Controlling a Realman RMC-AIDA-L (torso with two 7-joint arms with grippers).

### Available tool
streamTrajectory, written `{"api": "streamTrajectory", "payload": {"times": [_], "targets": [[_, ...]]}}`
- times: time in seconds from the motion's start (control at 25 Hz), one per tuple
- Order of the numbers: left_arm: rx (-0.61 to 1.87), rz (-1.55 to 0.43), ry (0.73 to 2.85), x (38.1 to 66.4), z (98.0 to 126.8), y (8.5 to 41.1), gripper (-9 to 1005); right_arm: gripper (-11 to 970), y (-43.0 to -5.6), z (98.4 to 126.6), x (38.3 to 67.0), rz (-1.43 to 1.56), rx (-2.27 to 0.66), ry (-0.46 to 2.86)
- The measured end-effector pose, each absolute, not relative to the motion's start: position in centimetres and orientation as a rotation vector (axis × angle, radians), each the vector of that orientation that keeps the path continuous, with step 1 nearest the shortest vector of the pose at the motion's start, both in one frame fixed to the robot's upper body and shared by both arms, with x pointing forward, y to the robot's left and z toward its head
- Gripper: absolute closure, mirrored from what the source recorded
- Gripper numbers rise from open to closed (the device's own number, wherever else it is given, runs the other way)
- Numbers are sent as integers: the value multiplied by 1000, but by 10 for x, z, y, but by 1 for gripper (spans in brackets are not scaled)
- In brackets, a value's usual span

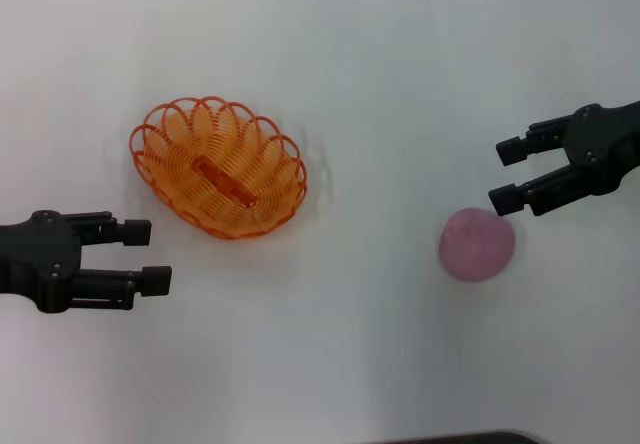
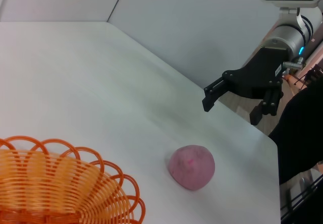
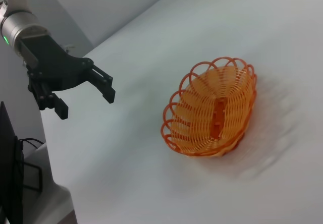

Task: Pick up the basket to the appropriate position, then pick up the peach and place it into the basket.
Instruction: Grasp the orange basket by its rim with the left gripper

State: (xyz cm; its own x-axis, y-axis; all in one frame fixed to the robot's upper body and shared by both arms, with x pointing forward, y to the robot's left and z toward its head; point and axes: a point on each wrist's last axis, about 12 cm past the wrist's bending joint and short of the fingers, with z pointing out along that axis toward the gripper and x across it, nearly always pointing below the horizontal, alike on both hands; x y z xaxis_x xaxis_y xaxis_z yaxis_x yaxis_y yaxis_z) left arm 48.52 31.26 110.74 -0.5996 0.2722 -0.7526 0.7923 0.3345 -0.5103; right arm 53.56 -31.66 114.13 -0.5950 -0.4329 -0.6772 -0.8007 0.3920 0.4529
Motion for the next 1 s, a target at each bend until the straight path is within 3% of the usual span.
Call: {"api": "streamTrajectory", "payload": {"times": [0.48,0.84,1.0], "targets": [[833,-1248,2070,494,1114,314,153,3,-314,1143,538,1081,-1069,2197],[517,-1281,2097,539,1141,304,153,2,-310,1142,540,1081,-1077,2195],[458,-1167,2170,569,1156,293,152,3,-306,1139,541,1071,-1091,2204]]}}
